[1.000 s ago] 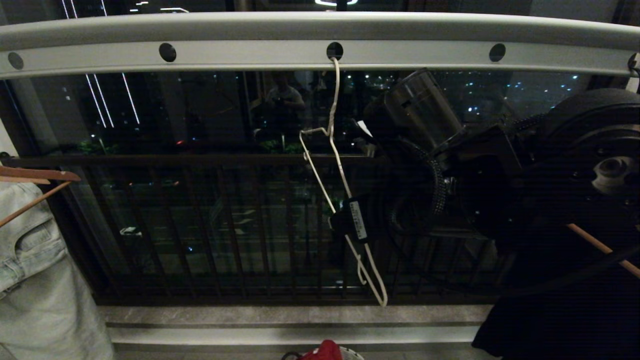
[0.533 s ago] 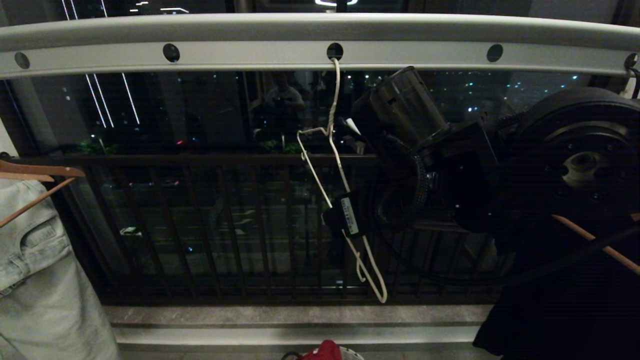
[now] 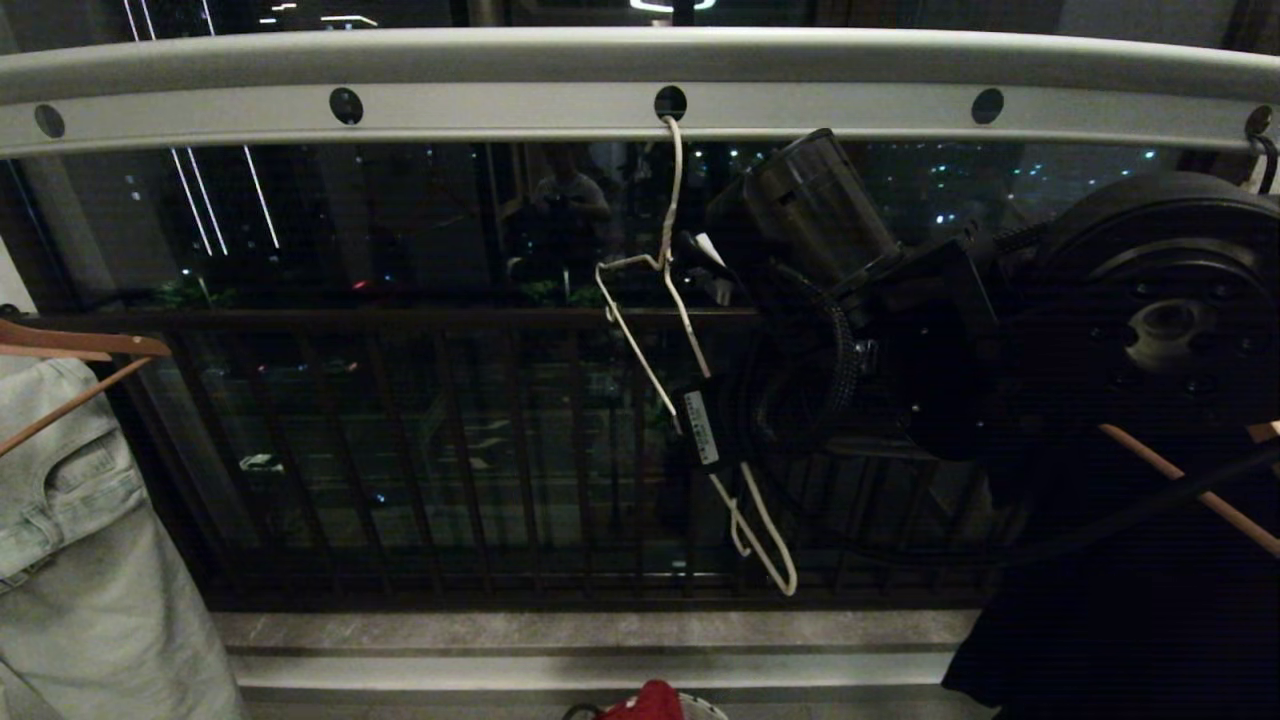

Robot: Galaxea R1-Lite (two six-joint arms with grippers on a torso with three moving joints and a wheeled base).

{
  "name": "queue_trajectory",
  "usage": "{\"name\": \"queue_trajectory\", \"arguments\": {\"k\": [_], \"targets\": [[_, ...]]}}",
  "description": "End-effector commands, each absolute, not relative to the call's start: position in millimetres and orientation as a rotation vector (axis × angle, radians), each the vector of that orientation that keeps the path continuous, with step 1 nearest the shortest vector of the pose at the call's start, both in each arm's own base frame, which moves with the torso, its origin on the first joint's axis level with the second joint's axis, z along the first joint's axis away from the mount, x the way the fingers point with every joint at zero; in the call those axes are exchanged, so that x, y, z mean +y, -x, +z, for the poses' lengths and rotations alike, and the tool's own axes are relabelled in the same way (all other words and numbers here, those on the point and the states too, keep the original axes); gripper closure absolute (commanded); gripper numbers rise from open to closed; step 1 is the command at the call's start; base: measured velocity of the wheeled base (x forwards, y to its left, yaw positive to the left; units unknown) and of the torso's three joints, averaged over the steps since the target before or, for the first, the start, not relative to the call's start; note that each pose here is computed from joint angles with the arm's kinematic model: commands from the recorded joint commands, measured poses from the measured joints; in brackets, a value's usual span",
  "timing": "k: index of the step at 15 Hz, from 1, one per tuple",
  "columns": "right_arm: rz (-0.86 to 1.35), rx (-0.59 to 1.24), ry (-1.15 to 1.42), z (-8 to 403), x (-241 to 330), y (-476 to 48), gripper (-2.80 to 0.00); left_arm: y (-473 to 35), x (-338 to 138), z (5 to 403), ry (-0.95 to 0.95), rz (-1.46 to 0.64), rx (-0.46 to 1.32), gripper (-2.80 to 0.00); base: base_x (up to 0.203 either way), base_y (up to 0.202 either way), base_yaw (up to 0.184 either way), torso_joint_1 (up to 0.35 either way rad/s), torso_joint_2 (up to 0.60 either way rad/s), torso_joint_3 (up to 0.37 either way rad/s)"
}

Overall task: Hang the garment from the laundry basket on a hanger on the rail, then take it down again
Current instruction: Pick up the clothes rack on the clothesline

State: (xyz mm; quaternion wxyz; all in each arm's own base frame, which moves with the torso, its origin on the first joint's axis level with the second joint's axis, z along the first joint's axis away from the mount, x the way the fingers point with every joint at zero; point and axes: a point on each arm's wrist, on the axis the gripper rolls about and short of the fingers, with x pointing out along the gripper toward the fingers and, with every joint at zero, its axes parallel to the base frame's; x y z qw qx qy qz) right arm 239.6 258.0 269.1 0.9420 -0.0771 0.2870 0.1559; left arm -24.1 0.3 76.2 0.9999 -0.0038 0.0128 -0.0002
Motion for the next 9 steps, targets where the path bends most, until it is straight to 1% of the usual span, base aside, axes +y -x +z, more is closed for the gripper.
{"name": "queue_trajectory", "arguments": {"k": [1,9], "targets": [[0.308,0.579,0.156,271.0,256.6,-238.6,0.0,24.1,0.3,76.2,0.008,0.0,0.026,0.0,0.0,0.0,0.0,0.0,0.0,0.0],[0.312,0.576,0.172,271.4,256.0,-238.0,0.0,24.1,0.3,76.2,0.008,0.0,0.026,0.0,0.0,0.0,0.0,0.0,0.0,0.0]]}}
